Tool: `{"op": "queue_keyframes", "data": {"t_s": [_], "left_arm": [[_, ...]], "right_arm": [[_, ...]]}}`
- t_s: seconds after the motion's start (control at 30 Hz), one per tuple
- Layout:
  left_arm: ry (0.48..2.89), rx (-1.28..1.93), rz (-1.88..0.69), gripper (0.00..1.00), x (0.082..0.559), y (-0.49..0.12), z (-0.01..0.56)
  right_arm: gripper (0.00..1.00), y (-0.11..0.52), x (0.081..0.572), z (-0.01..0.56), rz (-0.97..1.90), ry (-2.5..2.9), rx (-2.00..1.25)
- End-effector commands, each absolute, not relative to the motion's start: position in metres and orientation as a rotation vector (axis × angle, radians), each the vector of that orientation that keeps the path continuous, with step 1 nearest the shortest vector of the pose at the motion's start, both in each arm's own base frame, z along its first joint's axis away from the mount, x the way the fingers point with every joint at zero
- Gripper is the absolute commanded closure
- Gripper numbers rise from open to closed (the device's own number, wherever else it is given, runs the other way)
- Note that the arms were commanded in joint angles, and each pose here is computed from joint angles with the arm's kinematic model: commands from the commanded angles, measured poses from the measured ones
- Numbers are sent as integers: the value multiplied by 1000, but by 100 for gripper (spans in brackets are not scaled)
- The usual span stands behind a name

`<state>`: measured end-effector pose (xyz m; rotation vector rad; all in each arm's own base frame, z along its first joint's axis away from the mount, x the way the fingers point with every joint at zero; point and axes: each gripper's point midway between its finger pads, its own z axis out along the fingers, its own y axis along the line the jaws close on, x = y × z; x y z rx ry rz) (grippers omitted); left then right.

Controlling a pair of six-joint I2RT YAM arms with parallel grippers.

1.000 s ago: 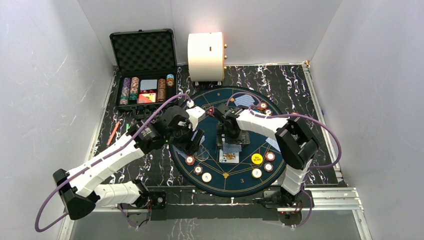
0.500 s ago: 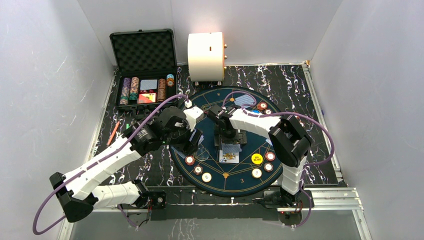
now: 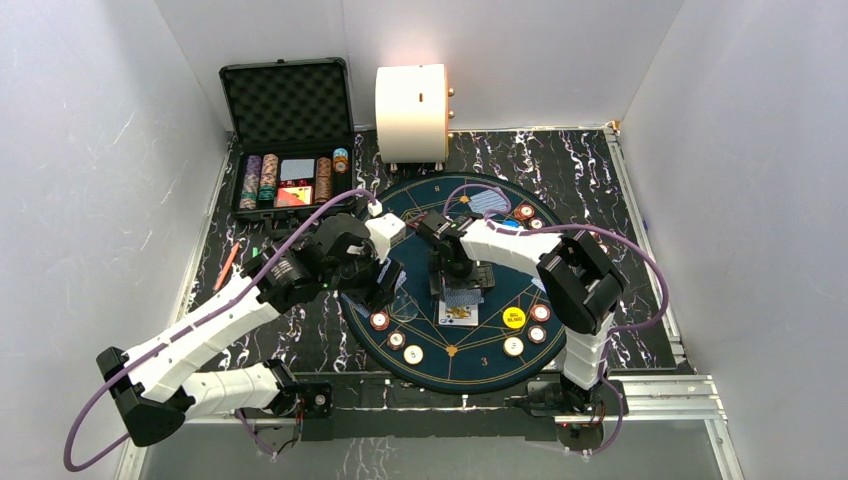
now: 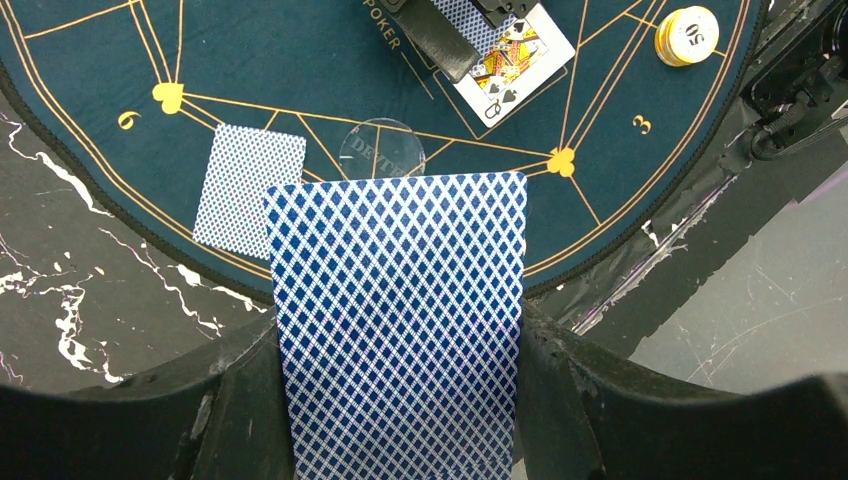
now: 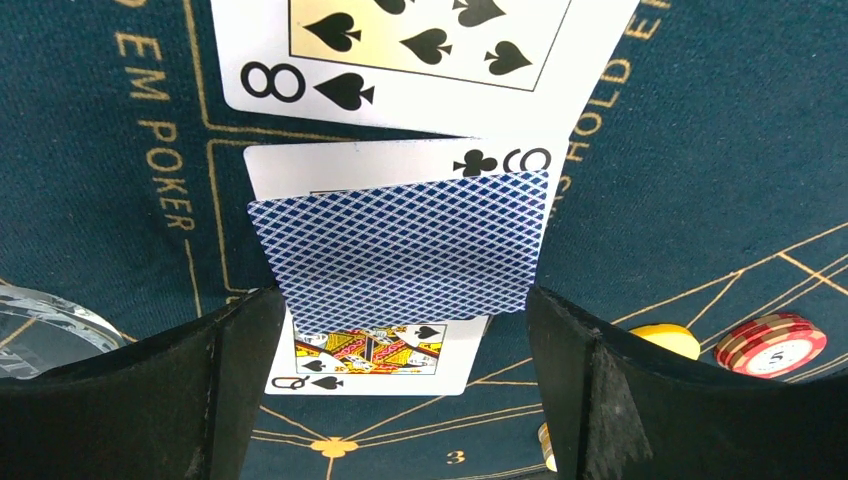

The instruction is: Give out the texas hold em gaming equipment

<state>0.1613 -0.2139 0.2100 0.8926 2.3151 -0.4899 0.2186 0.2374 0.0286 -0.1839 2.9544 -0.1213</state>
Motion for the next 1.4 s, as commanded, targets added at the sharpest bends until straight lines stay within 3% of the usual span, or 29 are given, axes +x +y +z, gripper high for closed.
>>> {"op": "queue_keyframes", "data": {"t_s": [0.0, 0.5, 0.63, 0.77, 0.9, 1.0, 1.17, 1.37], "left_arm": [[2288, 905, -515, 100, 155, -211, 217], [2297, 912, -515, 100, 156, -213, 215], [2300, 911, -517, 100, 155, -213, 215], [2298, 913, -521, 100, 155, -214, 216], [2284, 909, -535, 100, 156, -216, 220], [2269, 909, -551, 100, 155, -218, 223], [2246, 922, -558, 100, 155, -218, 225], [2204, 941, -571, 100, 154, -217, 232]], "right_arm": [[2, 222, 217, 33, -160, 2936, -214], [2, 196, 219, 49, -128, 2892, -203], [2, 212, 221, 62, 51, 2873, -144], [2, 240, 224, 84, 298, 2862, 160], [2, 225, 230, 102, 242, 2730, 819], [2, 207, 234, 109, 165, 2600, 1115], [2, 190, 236, 98, 6, 2582, 1320], [2, 189, 239, 74, 20, 2553, 1439]]}}
